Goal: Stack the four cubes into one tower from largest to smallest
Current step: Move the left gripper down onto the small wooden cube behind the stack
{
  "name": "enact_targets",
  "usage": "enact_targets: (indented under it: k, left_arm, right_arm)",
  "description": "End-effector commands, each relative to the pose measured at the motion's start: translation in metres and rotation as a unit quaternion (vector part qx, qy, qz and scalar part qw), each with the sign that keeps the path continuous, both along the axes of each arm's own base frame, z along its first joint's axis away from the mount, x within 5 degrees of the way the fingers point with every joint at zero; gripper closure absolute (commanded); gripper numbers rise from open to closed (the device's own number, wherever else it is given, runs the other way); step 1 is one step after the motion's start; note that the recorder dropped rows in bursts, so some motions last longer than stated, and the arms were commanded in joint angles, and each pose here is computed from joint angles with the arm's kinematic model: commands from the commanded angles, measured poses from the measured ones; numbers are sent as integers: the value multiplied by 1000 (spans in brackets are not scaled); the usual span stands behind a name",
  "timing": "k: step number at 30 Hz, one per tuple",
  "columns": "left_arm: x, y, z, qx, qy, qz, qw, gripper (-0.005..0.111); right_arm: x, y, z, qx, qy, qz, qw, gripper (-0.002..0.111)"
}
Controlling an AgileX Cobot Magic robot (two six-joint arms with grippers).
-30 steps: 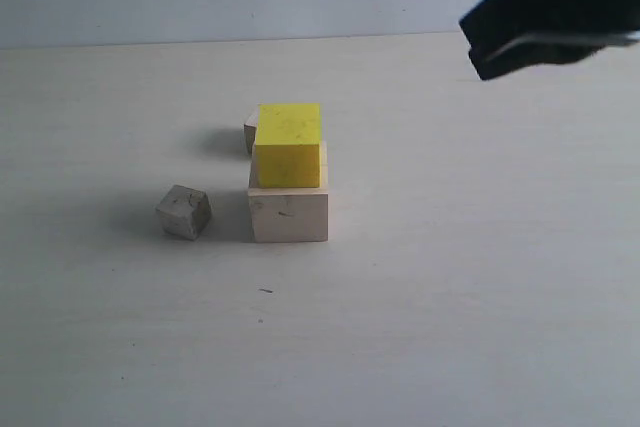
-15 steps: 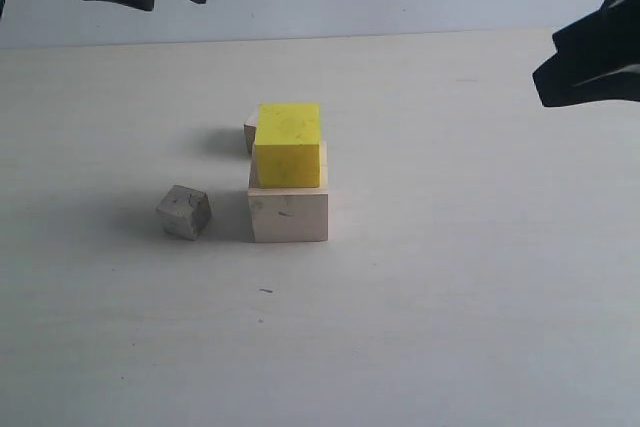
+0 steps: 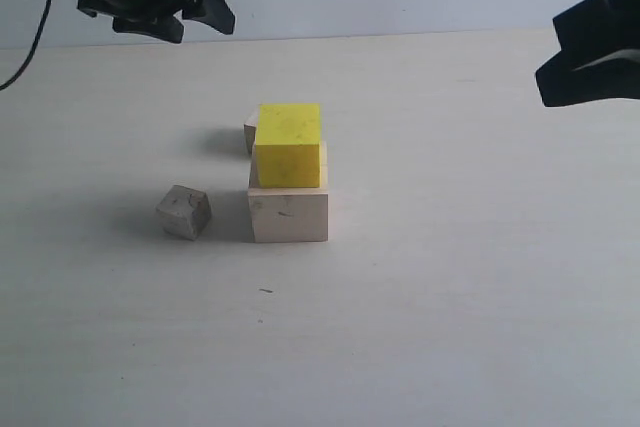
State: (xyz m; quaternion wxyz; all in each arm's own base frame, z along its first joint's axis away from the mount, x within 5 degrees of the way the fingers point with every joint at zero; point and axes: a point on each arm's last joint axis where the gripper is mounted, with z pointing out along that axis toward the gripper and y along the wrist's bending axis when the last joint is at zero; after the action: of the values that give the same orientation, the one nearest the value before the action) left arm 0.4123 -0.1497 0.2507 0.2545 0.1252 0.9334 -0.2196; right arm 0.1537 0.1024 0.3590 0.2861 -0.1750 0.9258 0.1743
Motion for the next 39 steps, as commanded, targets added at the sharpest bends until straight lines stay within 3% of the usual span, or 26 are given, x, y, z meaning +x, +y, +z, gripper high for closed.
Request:
enact_targets:
  k: [1,3,6,10,18,28,39]
  left_arm:
    - [11,-9,-21,-30,3,-8,1000,39]
    - [17,-15,-31,-48,17,-14,999,38]
    - [26,-21,-37,-60,24,-36,997,26]
    - [35,-30,-49,-62,36,-48,996,26]
    - [38,-60,-80,13,2,-100,995,26]
    - [41,-60,-112,26,26,-98,995,26]
    - [41,-60,-115,39,20,-104,994,26]
  right_arm:
    - [0,0,-1,3,-3,-2,1000,108]
    - [0,0,-1,3,-3,-2,1000,108]
    - [0,0,-1,3,-2,-3,1000,108]
    - [0,0,-1,3,-2,-3,1000,108]
    - [0,0,-1,7,2,-10,1000,108]
    - [0,0,-1,7,3,-10,1000,108]
    - [0,0,-1,7,3,-10,1000,108]
